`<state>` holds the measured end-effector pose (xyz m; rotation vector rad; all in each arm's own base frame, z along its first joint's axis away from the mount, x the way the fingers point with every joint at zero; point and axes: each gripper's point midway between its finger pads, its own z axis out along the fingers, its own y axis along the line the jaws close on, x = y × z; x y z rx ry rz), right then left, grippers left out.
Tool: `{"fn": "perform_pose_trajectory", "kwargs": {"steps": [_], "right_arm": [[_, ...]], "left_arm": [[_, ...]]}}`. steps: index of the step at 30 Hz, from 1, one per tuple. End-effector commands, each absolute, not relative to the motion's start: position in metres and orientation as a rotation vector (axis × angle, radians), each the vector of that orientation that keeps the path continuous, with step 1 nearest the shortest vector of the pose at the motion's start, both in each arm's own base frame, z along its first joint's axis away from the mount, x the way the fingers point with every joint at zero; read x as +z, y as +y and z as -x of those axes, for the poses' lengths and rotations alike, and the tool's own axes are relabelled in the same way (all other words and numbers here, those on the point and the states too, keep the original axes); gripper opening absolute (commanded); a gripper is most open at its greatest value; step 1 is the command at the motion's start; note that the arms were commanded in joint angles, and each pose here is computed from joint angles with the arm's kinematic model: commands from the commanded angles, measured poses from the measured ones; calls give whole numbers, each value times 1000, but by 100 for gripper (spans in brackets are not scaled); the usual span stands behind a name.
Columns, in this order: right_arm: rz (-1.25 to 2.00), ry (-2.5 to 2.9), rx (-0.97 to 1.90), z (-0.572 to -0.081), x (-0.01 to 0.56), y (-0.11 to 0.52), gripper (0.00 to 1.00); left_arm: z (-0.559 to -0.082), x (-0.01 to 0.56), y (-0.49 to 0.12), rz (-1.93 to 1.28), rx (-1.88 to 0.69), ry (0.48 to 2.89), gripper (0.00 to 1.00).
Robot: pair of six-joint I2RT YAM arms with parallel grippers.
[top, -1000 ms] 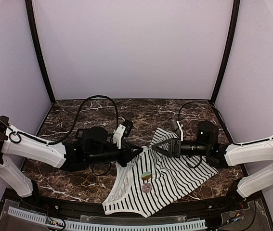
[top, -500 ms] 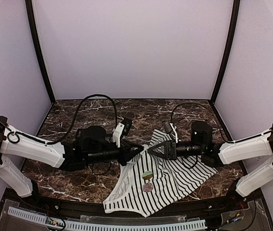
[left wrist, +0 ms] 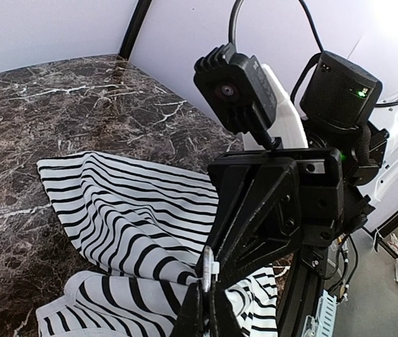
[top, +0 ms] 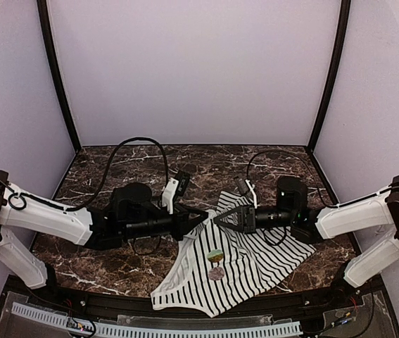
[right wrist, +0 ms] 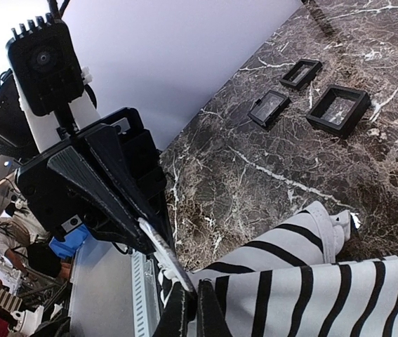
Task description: Remove the brooch from the garment
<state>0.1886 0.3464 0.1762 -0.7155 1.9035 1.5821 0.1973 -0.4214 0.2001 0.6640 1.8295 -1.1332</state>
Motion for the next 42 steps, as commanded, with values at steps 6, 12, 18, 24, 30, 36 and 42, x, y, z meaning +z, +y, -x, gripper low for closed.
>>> {"fn": "perform_pose_trajectory", "kwargs": {"steps": [6, 12, 18, 24, 30, 36, 42], "right_arm": [[750, 1895, 1516, -192, 187, 349, 0], [802, 1940, 1390, -192, 190, 340, 0], [872, 2022, 1259, -193, 188, 332, 0], [926, 2060, 1191, -194, 192, 330, 0], [962, 2079, 1154, -195, 192, 336, 0], [982, 2082, 1150, -192, 195, 347, 0], [995, 2080, 1158, -188, 197, 352, 0]], "left_arm": [[-198, 211, -413, -641, -1149, 1825, 26], [-202, 204, -405, -648, -1099, 1880, 63], [-206, 202, -396, -720, -1014, 1967, 87], [-200, 209, -392, -906, -1053, 2031, 92], [-201, 225, -394, -1066, -1166, 2035, 89], [-200, 214, -404, -1188, -1194, 2058, 80], [-194, 202, -411, -1234, -1259, 2054, 62]]}}
